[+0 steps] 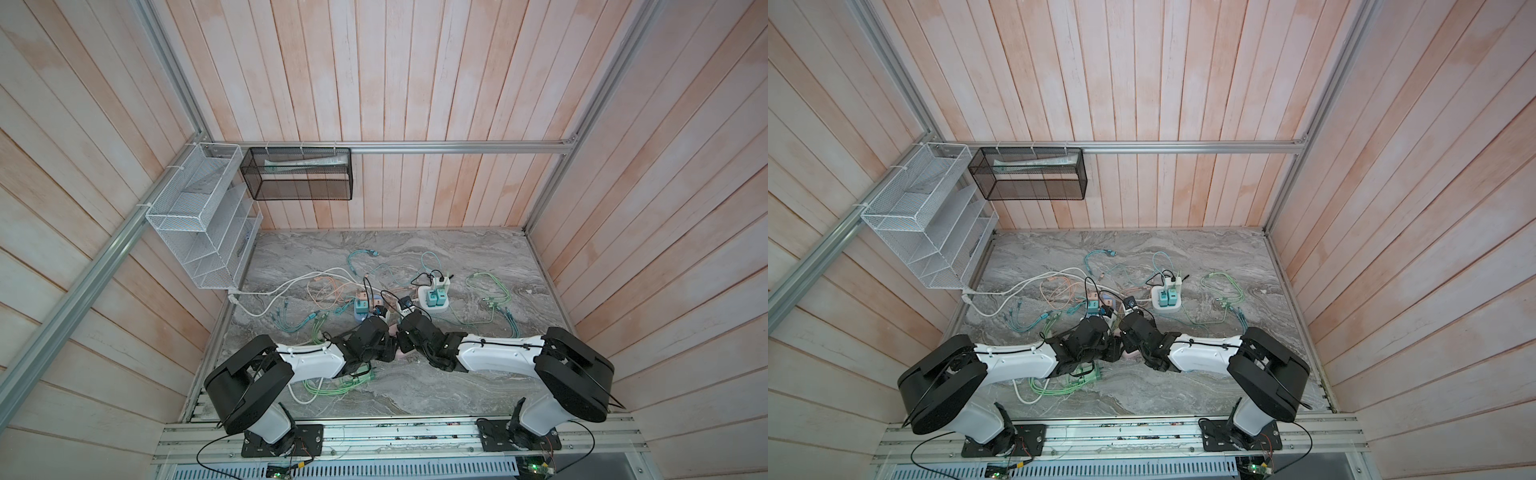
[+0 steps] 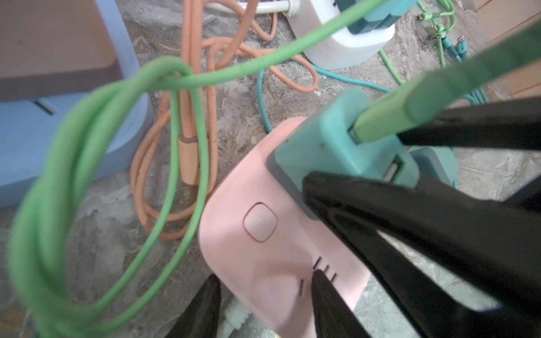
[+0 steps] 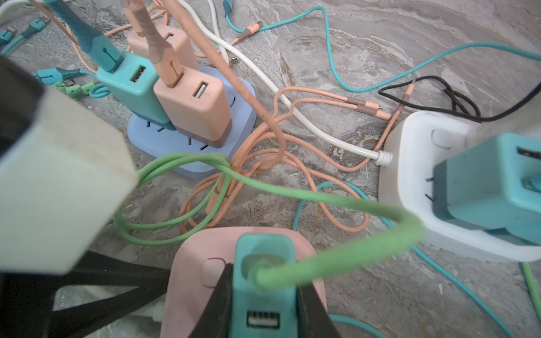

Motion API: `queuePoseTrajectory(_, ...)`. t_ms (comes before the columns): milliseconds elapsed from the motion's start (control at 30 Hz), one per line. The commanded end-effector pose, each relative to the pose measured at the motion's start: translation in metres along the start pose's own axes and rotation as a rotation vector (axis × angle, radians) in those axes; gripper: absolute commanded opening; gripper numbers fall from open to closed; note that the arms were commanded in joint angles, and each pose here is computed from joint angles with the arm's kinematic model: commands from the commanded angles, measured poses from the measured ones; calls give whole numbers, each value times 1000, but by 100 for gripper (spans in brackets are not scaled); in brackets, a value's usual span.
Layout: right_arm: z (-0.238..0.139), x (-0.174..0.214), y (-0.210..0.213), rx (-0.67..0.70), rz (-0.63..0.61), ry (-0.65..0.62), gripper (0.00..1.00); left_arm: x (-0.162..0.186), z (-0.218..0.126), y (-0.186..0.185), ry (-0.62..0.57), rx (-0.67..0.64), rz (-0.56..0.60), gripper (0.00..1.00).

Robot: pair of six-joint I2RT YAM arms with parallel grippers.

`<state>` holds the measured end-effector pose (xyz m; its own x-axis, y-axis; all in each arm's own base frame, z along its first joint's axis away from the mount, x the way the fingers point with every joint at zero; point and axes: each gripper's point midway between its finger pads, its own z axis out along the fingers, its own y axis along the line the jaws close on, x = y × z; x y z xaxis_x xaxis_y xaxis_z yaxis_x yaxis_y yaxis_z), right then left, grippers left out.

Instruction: Pull the plug off the socket

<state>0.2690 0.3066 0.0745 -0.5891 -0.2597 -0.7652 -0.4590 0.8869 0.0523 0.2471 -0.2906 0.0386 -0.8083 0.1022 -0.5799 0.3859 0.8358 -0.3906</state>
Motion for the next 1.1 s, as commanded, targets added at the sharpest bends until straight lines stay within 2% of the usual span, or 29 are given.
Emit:
queuePoseTrajectory(0,-5,-8,22,-77,41,14,0,53,8,27,176,-70,17,50)
queuePoseTrajectory(233,-1,-21,35,-97,47,25,0,57,11,27,193,-59,19,50)
queuePoseTrajectory(433,6,-15,36,-61,62,56,0,58,12,28,203,-54,11,50)
queuePoseTrajectory(767,7,-21,54,-100,82,34,0,61,13,30,208,-44,0,50)
queuePoseTrajectory(1067,-3,-35,53,-122,143,-25,0,64,17,29,217,-33,-1,50)
